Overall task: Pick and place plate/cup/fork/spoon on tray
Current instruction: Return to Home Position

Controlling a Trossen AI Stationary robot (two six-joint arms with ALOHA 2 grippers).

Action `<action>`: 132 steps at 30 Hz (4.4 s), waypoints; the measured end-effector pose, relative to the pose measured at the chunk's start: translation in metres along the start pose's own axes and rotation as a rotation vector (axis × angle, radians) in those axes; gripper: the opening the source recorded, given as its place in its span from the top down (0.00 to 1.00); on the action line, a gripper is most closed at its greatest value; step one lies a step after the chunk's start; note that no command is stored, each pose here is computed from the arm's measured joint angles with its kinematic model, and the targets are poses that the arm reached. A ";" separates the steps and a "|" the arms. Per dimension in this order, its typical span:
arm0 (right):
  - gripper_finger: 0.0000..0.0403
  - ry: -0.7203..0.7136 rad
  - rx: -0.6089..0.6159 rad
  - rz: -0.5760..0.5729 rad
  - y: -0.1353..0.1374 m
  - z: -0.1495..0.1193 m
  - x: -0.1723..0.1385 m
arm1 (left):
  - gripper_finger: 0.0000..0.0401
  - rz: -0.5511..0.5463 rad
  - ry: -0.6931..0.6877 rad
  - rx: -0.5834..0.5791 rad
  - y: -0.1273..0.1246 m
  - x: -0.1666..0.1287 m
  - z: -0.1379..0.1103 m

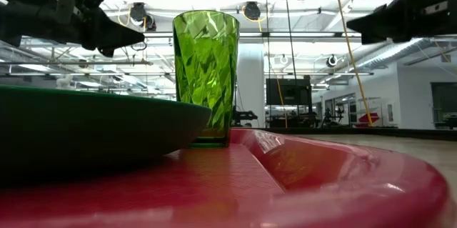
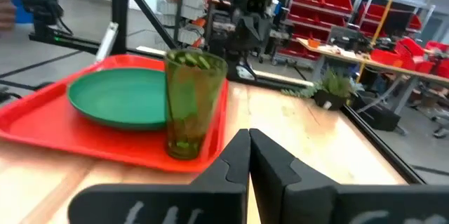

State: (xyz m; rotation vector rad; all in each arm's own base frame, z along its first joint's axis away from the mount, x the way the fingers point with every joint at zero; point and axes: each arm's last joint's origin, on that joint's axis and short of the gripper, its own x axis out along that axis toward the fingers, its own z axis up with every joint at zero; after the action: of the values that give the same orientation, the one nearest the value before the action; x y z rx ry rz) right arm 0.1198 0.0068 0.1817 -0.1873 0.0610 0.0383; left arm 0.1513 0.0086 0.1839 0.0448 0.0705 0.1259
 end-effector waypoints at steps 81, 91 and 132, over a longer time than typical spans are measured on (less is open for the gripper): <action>1.00 -0.107 0.263 0.084 0.003 -0.011 -0.023 | 0.94 -0.011 -0.106 -0.040 -0.003 -0.001 0.010; 1.00 -0.049 0.247 0.064 0.003 -0.016 -0.022 | 0.94 -0.009 -0.142 -0.044 -0.003 -0.001 0.014; 1.00 -0.187 0.248 0.061 0.001 -0.003 -0.024 | 0.98 -0.099 -0.133 0.019 -0.008 -0.012 -0.014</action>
State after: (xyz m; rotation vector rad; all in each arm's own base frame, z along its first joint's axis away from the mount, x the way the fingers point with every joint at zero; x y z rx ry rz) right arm 0.0958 0.0063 0.1797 0.0665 -0.1151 0.1080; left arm 0.1398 0.0001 0.1708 0.0687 -0.0593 0.0228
